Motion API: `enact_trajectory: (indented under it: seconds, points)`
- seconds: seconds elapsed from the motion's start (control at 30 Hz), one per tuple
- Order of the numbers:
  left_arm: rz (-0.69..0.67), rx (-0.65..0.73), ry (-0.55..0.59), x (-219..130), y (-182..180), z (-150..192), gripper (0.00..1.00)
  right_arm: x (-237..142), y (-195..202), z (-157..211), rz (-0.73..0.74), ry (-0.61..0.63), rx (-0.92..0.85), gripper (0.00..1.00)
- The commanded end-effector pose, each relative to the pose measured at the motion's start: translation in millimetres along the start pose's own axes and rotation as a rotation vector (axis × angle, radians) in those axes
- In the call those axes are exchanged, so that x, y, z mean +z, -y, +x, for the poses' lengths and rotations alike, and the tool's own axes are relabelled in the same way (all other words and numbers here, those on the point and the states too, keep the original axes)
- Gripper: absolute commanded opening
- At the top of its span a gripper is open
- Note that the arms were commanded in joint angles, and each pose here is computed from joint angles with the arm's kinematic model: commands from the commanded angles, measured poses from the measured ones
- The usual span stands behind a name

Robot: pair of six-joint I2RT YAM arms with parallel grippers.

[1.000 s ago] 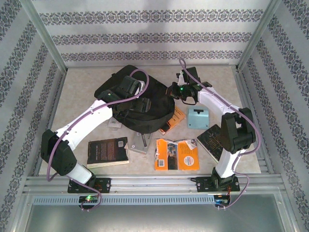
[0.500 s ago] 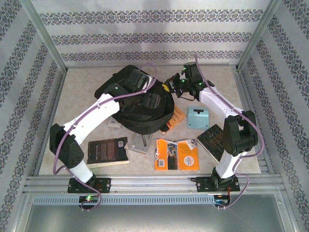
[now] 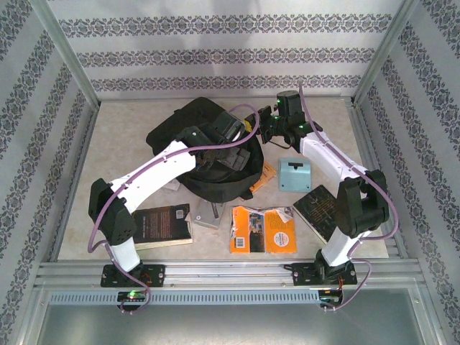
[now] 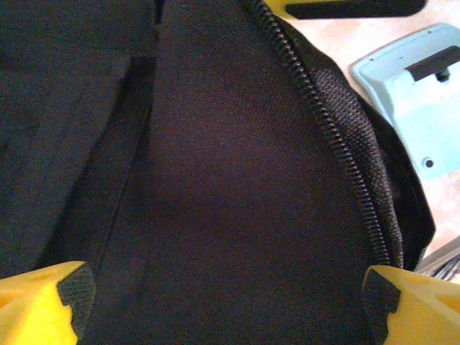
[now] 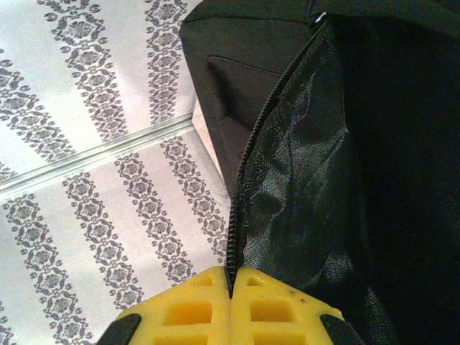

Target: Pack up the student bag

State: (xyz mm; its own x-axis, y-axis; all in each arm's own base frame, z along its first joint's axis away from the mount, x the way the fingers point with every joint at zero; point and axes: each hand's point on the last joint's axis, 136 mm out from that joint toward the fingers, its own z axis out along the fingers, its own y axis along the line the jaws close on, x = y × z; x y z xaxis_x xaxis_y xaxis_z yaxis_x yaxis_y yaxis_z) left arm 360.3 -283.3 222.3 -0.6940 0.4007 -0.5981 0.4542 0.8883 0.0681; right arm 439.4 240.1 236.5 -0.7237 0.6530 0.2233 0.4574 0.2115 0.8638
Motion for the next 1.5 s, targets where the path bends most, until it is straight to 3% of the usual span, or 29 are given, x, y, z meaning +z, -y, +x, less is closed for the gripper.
enact_trajectory:
  seconds: [0.0,0.23,0.33,0.57,0.9,1.0,1.1,1.37,1.43,1.47]
  points:
    - [-0.043,0.045,-0.012,-8.3,-2.0,2.1,0.97,-8.2,-19.0,10.0,-0.065,-0.008,-0.024,0.0]
    - [0.061,-0.001,0.163,-61.0,6.5,-24.7,0.93,-4.2,-4.9,1.7,-0.046,-0.005,0.002,0.0]
    - [0.102,0.006,0.154,-66.9,12.4,-23.8,0.92,-3.8,-4.2,1.9,-0.047,-0.004,0.002,0.0]
    - [0.125,0.038,-0.01,-18.8,30.9,4.0,0.95,-5.7,-8.7,3.3,-0.061,0.005,0.007,0.0]
    - [0.027,0.075,-0.041,14.8,38.6,14.3,0.97,-7.6,-11.1,4.2,-0.066,0.01,0.008,0.0]
    - [-0.007,0.075,-0.051,21.8,34.5,19.1,0.93,-7.6,-11.4,3.3,-0.067,0.011,0.009,0.0]
    - [-0.045,0.091,-0.052,24.9,28.0,22.2,0.78,-8.4,-11.8,3.7,-0.068,0.009,0.008,0.0]
    - [-0.054,0.112,-0.017,12.7,12.4,11.3,0.05,-5.9,-17.5,4.2,-0.064,-0.013,-0.076,0.0]
    - [-0.04,0.066,0.013,5.4,2.8,0.8,0.0,-7.1,-22.3,4.1,-0.067,-0.016,-0.149,0.04]
    - [-0.027,0.037,0.029,1.7,-2.4,-5.0,0.0,-9.5,-22.6,2.8,-0.059,-0.004,-0.18,0.12]
